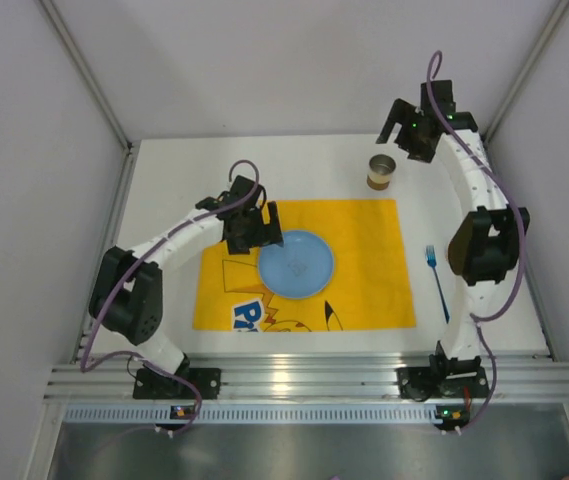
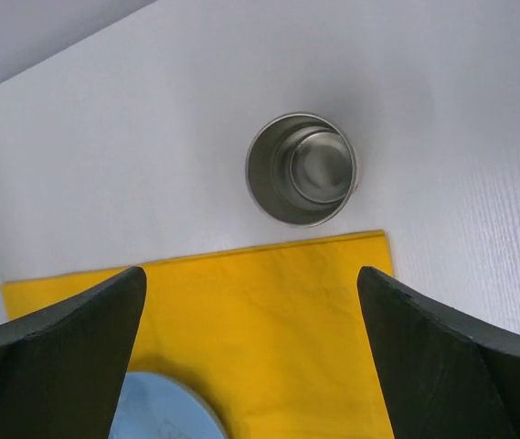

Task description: Set the dinner table for one person

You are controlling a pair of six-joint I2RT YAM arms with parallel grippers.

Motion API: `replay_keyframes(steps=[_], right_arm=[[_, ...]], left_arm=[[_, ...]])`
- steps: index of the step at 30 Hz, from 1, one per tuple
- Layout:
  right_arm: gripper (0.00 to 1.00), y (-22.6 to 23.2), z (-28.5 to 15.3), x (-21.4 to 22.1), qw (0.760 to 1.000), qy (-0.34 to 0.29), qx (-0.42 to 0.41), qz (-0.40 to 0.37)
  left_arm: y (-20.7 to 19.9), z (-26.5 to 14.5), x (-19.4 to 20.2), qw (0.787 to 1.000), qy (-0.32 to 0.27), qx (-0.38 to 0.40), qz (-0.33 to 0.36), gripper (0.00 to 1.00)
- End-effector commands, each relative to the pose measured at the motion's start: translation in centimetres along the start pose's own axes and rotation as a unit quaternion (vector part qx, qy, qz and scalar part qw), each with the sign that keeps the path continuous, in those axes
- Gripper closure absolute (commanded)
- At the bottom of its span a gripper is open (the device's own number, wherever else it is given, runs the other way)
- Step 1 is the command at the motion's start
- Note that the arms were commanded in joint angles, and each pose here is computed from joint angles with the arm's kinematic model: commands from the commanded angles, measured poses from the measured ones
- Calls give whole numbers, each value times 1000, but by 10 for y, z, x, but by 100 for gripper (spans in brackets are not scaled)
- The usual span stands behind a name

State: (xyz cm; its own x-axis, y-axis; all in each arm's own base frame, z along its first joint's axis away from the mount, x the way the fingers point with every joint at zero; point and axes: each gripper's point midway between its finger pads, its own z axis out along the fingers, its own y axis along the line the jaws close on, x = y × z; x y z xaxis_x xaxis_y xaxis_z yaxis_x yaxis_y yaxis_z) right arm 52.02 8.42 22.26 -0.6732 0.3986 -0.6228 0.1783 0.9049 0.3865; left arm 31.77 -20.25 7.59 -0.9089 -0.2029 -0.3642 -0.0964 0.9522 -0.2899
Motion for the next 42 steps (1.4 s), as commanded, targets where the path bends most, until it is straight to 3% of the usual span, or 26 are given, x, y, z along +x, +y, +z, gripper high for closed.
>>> replay_keyframes(steps=[1,7,15,18,20,21,24,28,32,35,42], right_arm=[[0,-19,20,-13,999,2,40,18],[0,-41,63,4,996,30,70,46],[3,-64,113,24,992,47,104,60],[23,-74,129,37,989,63,116,61],[47,-79,135,45,988,72,122,60],[68,-81,138,49,987,75,126,59],[100,-79,135,44,988,70,124,54],[100,-58,104,10,993,30,96,56],[100,-19,38,-18,997,-14,55,60],[100,-1,12,5,998,0,45,40],[100,-3,7,133,990,112,86,-16]], left_arm=[[-22,-55,-36,997,-48,63,16,1],[-13,-87,-45,995,-57,72,37,1],[13,-83,-40,998,-42,49,19,1],[21,-81,-43,999,-36,30,14,1],[25,-83,-47,999,-30,19,7,1],[27,-84,-49,999,-31,18,3,1],[22,-84,-54,999,-33,25,-3,1],[14,-77,-56,999,-24,41,-16,1],[12,-75,-60,999,-29,41,-15,1],[18,-71,-61,999,-33,26,-12,1],[28,-71,-53,999,-45,17,-18,1]])
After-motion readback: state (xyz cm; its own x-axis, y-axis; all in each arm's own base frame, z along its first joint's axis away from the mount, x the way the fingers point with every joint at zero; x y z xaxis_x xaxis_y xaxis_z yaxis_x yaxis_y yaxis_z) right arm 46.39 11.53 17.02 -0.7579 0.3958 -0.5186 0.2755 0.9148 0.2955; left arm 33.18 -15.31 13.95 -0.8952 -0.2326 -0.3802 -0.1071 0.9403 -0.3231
